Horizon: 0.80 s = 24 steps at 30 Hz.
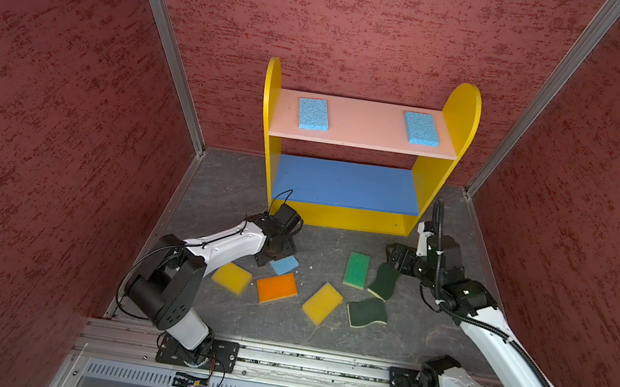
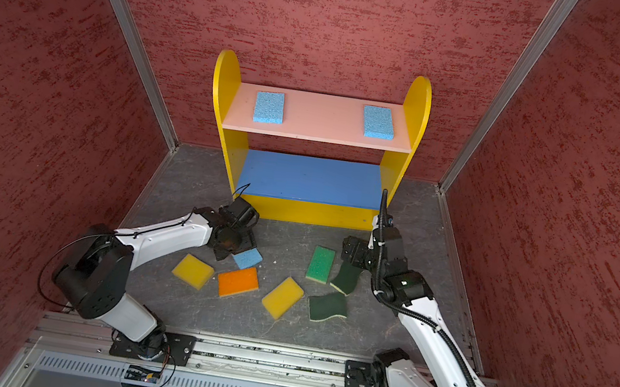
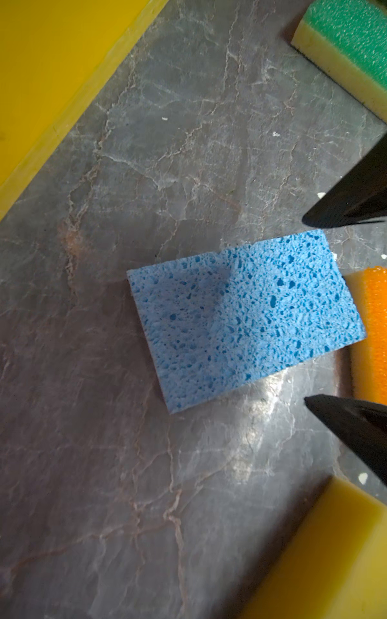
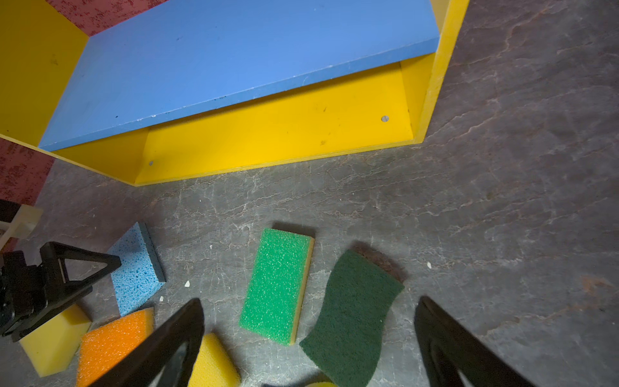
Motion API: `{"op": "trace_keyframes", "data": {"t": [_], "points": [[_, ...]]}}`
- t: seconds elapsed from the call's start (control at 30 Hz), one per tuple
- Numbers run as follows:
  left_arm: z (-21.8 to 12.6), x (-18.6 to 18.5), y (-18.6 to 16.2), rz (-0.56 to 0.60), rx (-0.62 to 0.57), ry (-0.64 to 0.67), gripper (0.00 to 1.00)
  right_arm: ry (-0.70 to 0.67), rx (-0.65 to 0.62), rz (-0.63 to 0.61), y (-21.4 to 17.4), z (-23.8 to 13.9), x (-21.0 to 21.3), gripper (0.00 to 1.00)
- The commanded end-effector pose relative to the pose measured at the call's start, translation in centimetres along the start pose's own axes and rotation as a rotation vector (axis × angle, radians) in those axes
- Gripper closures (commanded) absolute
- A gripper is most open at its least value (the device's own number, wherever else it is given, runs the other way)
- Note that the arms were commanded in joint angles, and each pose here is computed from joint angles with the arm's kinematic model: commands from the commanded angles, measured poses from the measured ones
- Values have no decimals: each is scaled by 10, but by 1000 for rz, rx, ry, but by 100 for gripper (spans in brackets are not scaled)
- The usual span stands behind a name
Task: Place and organize the cleaning sponges onto the shelf
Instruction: 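Move the left gripper over the light blue sponge on the table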
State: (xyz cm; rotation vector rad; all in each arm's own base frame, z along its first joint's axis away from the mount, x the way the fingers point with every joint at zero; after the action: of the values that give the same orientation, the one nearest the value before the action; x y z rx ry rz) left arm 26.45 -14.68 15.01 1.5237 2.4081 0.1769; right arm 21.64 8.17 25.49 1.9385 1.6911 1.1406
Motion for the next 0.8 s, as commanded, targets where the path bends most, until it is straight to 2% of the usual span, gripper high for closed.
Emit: {"op": "trace_keyframes", "data": {"t": [0.0, 0.13, 0.3, 0.6, 0.77], "points": [[5, -9, 2, -10, -3, 5, 19, -18, -25, -19, 3, -3, 0, 1], [8, -8, 2, -13, 5, 52, 17, -12, -24, -20, 4, -2, 1, 1], [11, -8, 1, -18, 12, 45, 11, -13, -15, -20, 4, 3, 2, 1], [22, -17, 1, -19, 53, 36, 10, -6, -13, -23, 4, 3, 2, 1], [27, -18, 1, -31, 73, 83, 9, -6, -14, -20, 4, 2, 2, 1]]}}
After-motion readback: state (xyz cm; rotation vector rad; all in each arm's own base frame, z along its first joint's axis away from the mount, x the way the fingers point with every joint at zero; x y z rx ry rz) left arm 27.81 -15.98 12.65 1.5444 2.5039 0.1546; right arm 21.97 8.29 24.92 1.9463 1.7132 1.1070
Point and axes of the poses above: each gripper's point midway between its finger pads, its own z axis out along the fingers, its own x axis along the line the jaws close on, y = z × x, the point moved 10 cm from there along -z, back along the fingers, and after that the axes turned 3 degrees about z, right-handed, at the moved point
